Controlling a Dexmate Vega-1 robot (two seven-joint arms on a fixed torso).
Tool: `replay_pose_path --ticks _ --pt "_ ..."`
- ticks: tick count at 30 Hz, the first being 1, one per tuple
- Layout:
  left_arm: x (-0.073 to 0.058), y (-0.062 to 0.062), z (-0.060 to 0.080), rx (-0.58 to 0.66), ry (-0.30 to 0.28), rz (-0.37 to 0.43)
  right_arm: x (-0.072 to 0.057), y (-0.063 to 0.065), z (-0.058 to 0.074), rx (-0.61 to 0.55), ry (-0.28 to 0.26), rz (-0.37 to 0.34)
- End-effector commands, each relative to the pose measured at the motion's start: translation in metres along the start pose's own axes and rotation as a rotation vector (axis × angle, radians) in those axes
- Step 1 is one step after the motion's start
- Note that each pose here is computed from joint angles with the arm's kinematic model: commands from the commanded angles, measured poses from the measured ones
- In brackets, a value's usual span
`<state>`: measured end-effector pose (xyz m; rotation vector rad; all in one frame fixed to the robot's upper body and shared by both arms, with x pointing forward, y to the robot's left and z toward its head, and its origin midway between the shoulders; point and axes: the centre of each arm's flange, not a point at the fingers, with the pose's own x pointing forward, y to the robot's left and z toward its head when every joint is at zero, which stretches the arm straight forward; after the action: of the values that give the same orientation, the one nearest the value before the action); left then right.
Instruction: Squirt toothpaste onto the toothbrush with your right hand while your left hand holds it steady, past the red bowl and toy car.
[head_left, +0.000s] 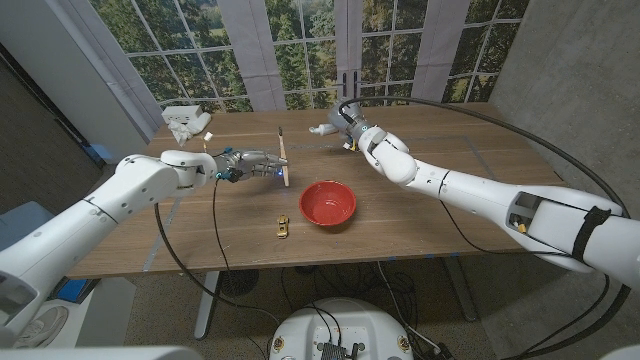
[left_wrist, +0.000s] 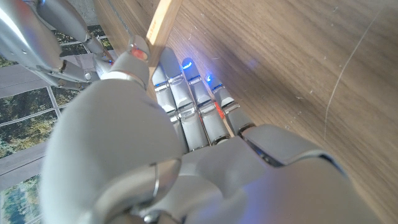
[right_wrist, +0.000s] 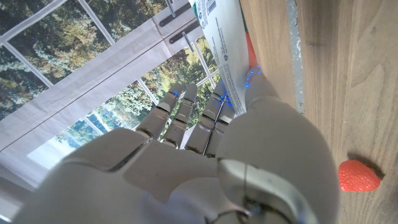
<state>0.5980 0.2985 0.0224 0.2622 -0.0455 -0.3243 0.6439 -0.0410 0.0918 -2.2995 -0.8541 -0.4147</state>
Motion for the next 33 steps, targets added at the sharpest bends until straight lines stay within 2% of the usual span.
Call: replay_pose_path --ticks 1,18,33 --pt "0.016 0.0 0.008 0.004 0.03 -0.029 -0.005 -0.017 -0.002 -0.067 0.022 -0.03" --pt "0.029 -0.006 0.024 0.035 0.03 -0.069 -0.005 -0.035 0.003 -0.109 0.021 -0.084" --pt "0.037 -0.013 0.021 0.037 0.04 -0.101 -0.001 -0.044 0.01 -0.127 0.009 -0.13"
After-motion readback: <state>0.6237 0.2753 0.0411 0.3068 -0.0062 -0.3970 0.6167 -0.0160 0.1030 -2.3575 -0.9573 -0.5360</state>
